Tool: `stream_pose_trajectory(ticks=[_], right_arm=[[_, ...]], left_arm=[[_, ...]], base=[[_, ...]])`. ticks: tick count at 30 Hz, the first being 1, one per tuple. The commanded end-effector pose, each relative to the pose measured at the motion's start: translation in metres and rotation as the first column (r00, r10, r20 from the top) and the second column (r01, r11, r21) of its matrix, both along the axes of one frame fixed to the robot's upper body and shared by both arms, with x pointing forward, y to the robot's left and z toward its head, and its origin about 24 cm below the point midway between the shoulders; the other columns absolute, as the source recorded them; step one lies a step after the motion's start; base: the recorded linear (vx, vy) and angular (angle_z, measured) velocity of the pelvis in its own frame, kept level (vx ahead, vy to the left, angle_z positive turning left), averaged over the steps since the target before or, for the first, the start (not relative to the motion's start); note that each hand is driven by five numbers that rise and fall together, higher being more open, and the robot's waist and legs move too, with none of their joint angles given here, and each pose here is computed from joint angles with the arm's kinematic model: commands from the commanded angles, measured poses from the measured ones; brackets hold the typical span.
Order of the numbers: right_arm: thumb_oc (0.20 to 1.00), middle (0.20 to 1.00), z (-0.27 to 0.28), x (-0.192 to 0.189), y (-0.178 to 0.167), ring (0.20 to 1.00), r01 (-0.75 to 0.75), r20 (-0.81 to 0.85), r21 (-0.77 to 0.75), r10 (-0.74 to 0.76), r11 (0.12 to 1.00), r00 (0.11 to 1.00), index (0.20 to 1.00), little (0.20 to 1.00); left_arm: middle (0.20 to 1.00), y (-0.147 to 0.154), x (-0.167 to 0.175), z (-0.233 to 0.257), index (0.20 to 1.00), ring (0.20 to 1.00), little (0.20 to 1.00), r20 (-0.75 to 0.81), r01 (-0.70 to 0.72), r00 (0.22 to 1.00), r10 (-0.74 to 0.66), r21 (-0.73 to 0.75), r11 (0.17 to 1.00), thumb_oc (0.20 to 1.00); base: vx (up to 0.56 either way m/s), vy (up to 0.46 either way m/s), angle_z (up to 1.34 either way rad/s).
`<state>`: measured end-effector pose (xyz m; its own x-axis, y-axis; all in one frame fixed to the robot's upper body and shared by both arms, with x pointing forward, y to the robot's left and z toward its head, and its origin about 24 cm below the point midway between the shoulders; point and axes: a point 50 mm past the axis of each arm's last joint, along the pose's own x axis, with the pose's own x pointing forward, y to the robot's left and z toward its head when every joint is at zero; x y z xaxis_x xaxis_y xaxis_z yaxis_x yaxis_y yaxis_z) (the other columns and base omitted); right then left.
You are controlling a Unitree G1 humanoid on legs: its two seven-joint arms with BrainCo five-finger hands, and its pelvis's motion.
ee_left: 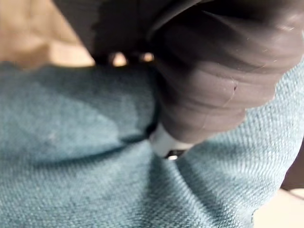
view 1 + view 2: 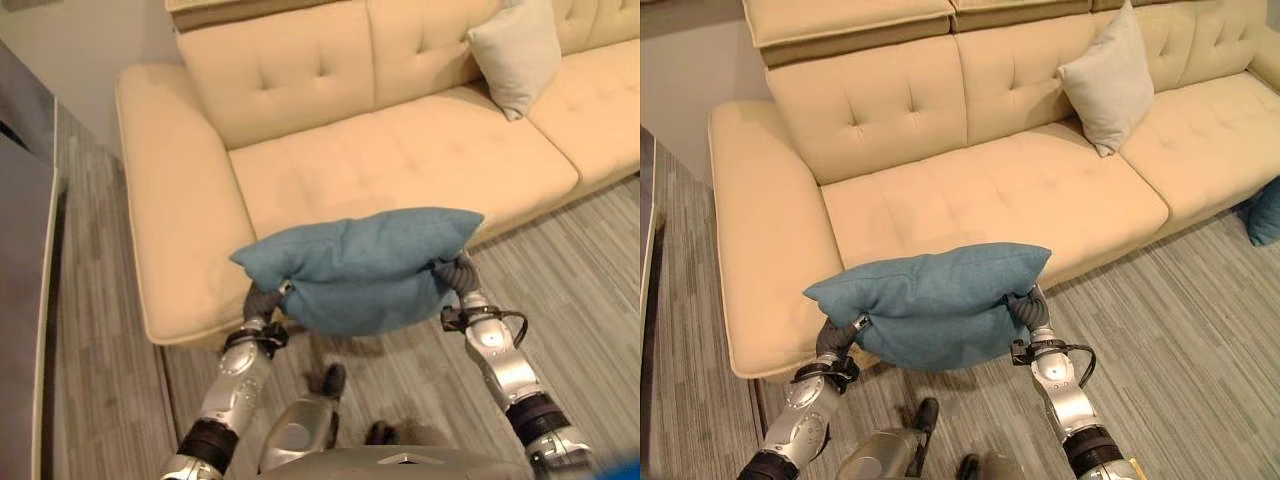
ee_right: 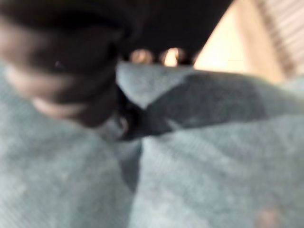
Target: Pick up all the scattered cushions and arrange them neatly on the sofa.
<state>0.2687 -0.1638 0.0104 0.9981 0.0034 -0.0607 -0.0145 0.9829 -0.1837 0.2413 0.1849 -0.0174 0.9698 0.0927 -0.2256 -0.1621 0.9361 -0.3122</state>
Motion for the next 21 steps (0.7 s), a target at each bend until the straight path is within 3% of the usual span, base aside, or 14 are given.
stream_pose_trajectory(ticks=[1,15,21], right_arm=[[0.200,0.200,0.045,0.015,0.018,0.200,-0.093,0.229,0.056,0.078,0.994,0.970,0.200,0.200],[0.200,0.200,0.050,0.015,0.003,0.200,-0.035,0.253,0.050,0.021,0.998,0.967,0.200,0.200],[0.200,0.200,0.047,0.016,-0.005,0.200,0.009,0.235,0.068,-0.025,0.998,0.972,0.200,0.200]], left_arm=[[0.200,-0.013,0.005,0.026,0.200,0.200,0.200,0.170,0.072,0.983,-0.070,-0.005,0.997,0.200],[0.200,-0.036,0.016,0.032,0.200,0.200,0.200,0.211,0.111,0.973,-0.095,-0.066,0.992,0.200],[0.200,-0.043,0.023,0.036,0.200,0.200,0.200,0.223,0.138,0.967,-0.124,-0.051,0.989,0.200]], base=[[0.15,0.017,0.23],[0.21,-0.158,0.68],[0.14,-0.072,0.24]])
